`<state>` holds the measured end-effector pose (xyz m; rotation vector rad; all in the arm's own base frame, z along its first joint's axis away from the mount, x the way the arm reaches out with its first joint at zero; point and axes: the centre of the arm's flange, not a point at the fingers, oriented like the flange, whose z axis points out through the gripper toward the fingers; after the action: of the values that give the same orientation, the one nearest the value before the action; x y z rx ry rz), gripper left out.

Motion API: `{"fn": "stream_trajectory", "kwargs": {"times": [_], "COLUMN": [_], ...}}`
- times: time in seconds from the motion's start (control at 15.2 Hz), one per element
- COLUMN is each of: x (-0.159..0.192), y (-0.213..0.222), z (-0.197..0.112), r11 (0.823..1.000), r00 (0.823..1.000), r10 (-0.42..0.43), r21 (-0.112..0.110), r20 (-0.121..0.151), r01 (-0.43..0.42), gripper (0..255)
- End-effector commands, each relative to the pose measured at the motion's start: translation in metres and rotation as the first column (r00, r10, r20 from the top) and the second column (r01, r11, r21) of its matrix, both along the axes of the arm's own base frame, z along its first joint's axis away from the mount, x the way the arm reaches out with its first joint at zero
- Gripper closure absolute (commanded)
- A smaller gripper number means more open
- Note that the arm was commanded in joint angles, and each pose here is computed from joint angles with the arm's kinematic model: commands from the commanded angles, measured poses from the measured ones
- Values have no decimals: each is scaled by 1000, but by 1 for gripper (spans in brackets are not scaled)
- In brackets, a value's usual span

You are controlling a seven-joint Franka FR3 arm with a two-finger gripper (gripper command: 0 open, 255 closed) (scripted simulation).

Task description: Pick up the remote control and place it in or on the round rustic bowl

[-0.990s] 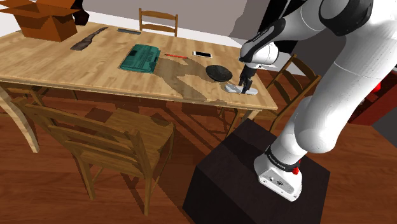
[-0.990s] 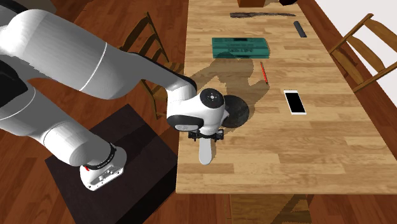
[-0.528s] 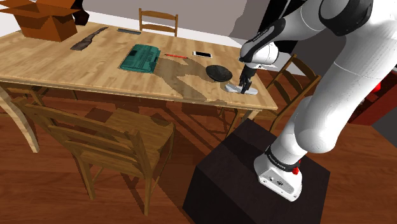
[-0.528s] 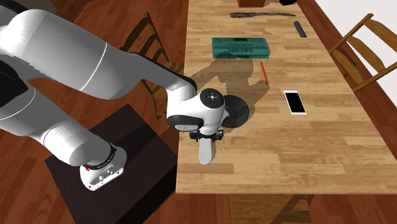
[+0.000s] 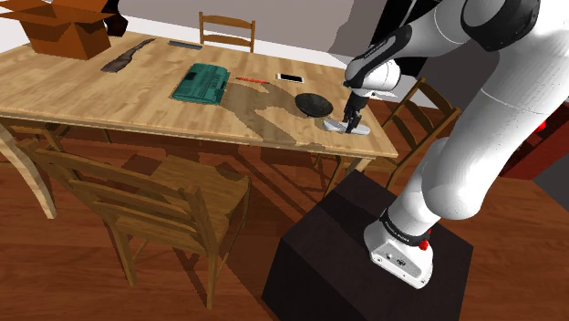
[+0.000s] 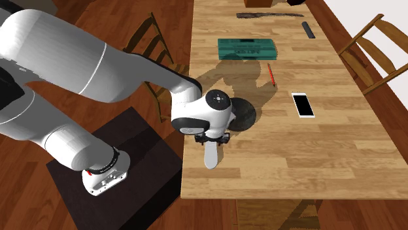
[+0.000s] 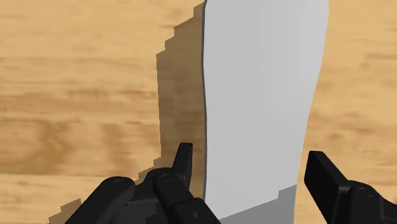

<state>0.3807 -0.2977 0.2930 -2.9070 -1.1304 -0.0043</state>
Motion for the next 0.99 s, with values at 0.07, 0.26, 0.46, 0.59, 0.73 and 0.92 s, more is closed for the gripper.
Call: {"fn": "stream_trajectory", "kwargs": {"times": [0.07,0.26,0.46,0.59,0.73,0.92], "x": [0,0,0,0,0,0], "y": [0,0,0,0,0,0], "z": [15,31,47,58,68,84], "r11": [1000,1000,1000,1000,1000,1000], "r00": [1000,1000,1000,1000,1000,1000], "r10": [0,0,0,0,0,0], "r21": [0,0,0,0,0,0], "r20": [0,0,0,0,0,0], "r01": [0,0,0,0,0,0], "gripper": [255,255,255,255,255,255]}}
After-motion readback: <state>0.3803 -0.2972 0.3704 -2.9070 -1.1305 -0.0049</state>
